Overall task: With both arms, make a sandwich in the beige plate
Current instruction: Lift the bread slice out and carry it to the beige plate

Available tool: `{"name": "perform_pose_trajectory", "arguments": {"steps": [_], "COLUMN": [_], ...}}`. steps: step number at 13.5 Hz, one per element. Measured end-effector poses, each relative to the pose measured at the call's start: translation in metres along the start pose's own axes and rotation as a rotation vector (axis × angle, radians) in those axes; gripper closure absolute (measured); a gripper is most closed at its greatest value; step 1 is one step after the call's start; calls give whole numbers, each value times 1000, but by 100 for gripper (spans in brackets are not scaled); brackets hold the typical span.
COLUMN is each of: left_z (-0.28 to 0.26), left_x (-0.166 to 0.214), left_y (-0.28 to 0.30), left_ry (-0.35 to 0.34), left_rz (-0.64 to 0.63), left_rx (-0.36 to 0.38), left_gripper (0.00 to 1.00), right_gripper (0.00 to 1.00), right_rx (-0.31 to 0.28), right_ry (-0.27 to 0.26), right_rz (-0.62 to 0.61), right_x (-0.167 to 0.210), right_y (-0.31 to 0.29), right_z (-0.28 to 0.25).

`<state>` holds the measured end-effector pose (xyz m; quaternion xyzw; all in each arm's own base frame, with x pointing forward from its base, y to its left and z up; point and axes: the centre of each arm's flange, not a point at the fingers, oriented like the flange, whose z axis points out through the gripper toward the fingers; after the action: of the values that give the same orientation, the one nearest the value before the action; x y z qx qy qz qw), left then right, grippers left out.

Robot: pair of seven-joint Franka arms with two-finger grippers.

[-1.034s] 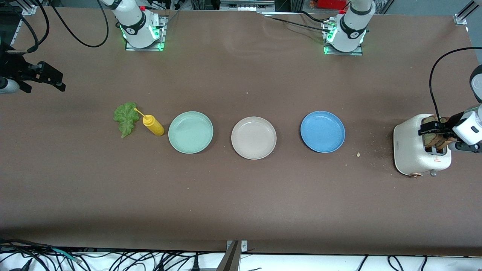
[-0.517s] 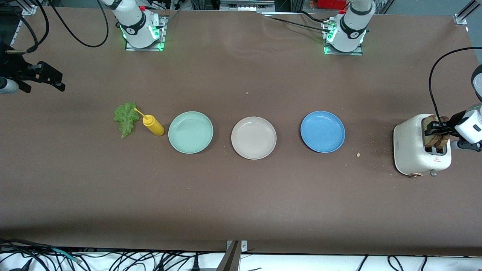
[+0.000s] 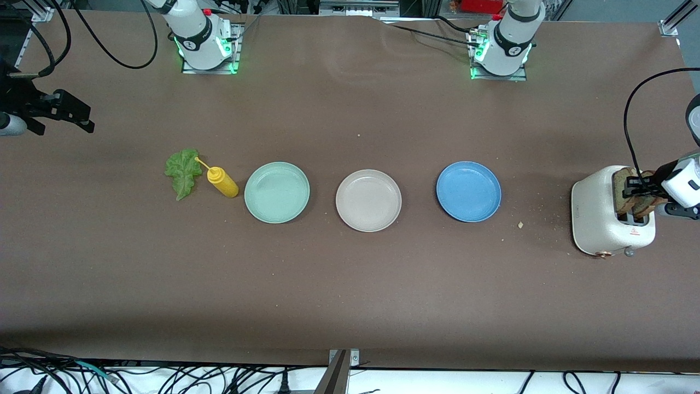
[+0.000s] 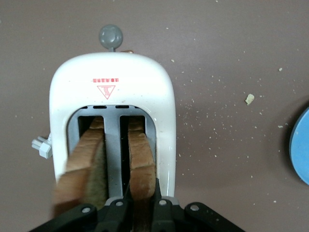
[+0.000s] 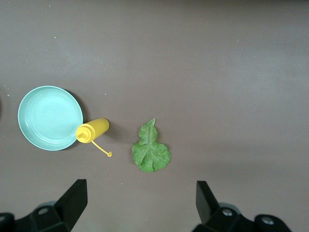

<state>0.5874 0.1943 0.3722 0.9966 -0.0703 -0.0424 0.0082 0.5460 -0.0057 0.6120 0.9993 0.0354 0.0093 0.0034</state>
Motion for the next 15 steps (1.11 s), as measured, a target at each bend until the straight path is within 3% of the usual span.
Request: {"name": "perform_pose_trajectory", "arguments": {"steps": [3, 9, 15], "left_z": [-27, -132, -151], "left_x": [3, 9, 21], "left_y": [0, 16, 49], "left_ry": [13, 1, 6], "left_rz": [43, 72, 119], "left_rx": [8, 6, -20], "left_gripper": [87, 87, 87], "right_gripper": [0, 0, 0], "right_rx": [0, 0, 0], "right_ry": [0, 0, 0], "right_rz": [0, 0, 1], "right_x": [0, 0, 0], "right_y": [0, 0, 0], "right_z": [0, 0, 0]}}
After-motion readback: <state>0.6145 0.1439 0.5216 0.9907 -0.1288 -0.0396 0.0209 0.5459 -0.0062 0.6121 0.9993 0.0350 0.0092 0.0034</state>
